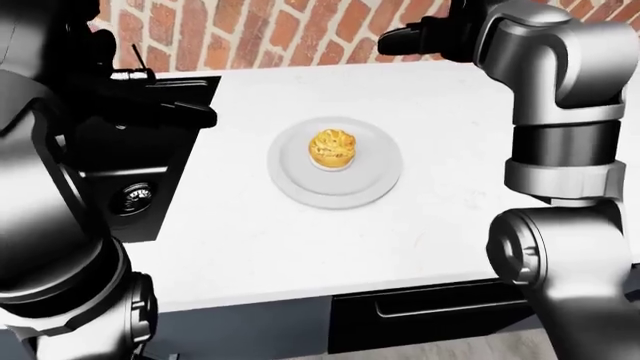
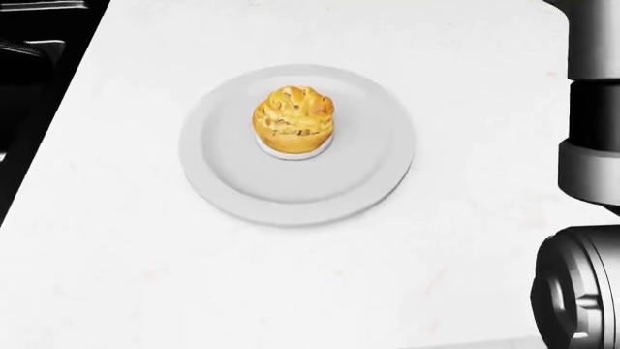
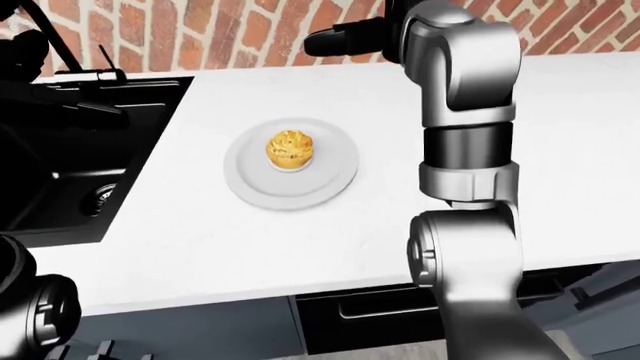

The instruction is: Place the pastries on the plates.

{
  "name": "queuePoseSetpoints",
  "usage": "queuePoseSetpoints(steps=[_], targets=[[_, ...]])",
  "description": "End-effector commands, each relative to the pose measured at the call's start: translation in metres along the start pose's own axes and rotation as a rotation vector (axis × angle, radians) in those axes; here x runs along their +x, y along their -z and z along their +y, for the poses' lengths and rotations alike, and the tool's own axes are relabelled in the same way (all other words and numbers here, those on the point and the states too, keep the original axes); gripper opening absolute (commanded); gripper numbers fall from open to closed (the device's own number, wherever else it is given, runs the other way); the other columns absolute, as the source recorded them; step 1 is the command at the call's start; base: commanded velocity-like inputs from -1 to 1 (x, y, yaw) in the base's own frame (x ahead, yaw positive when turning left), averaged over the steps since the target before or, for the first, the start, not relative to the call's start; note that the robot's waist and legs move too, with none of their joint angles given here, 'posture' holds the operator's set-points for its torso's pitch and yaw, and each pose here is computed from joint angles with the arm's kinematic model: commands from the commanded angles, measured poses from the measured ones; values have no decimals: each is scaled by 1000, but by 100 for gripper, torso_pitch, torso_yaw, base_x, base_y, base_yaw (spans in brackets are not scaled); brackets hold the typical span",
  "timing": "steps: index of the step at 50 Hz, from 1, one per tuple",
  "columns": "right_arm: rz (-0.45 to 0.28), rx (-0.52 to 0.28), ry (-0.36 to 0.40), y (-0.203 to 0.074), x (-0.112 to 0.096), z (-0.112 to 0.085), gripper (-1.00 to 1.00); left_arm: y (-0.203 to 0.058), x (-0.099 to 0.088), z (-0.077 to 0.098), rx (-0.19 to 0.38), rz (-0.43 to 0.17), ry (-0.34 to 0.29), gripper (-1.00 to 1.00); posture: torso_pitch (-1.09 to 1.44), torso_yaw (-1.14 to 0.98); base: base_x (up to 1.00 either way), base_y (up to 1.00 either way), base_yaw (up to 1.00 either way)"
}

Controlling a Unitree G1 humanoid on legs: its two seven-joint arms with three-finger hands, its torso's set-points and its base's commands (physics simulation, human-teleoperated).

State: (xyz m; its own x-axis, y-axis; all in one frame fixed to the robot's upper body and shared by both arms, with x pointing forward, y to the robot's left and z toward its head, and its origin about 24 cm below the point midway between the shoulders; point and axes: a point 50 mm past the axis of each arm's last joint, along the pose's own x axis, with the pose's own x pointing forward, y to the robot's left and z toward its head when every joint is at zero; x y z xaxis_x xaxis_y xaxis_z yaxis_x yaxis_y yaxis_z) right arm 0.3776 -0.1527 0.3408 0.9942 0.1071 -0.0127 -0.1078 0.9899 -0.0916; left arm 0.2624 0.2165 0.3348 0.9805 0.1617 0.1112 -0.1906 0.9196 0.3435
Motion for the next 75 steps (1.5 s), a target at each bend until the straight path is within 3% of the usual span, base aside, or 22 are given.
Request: queuePoseSetpoints(steps=[1, 6, 9, 14, 16, 18, 26, 43, 47, 59, 75], targets=[[-103, -7, 6, -24, -8, -1, 100, -13, -6, 7, 7, -74, -42, 100, 0, 0, -12, 0, 0], [-103, -6, 5, -26, -9, 0, 100, -14, -6, 9, 7, -69, -48, 100, 0, 0, -14, 0, 0], [-104, -6, 6, -25, -8, -1, 100, -16, -6, 12, 41, -72, -76, 100, 0, 0, -14, 0, 0], [-103, -7, 6, -26, -8, 0, 100, -18, -7, 14, 31, -76, -83, 100, 0, 0, -14, 0, 0], [-102, -7, 6, -26, -9, 0, 100, -16, -8, 12, 84, -69, -82, 100, 0, 0, -14, 0, 0], [-104, -7, 7, -24, -8, -1, 100, -18, -8, 15, 68, -74, -103, 100, 0, 0, -14, 0, 0], [-97, -20, 7, -23, -7, 0, 100, -16, -8, 13, 47, -78, -85, 100, 0, 0, -14, 0, 0], [-88, -31, -10, -22, -7, 2, 100, -13, -7, 10, 55, -64, -65, 100, 0, 0, -9, 4, 0], [-138, -34, -19, -28, -11, 1, 100, -14, -8, 10, 57, -63, -63, 100, 0, 0, 0, 3, 0], [-125, -94, -18, -25, -12, 2, 100, -12, -8, 10, 63, -67, -62, 100, 0, 0, 0, 6, 0], [-116, -81, -22, -24, -12, 1, 100, -13, -8, 8, 66, -71, -58, 100, 0, 0, 0, 14, 0]])
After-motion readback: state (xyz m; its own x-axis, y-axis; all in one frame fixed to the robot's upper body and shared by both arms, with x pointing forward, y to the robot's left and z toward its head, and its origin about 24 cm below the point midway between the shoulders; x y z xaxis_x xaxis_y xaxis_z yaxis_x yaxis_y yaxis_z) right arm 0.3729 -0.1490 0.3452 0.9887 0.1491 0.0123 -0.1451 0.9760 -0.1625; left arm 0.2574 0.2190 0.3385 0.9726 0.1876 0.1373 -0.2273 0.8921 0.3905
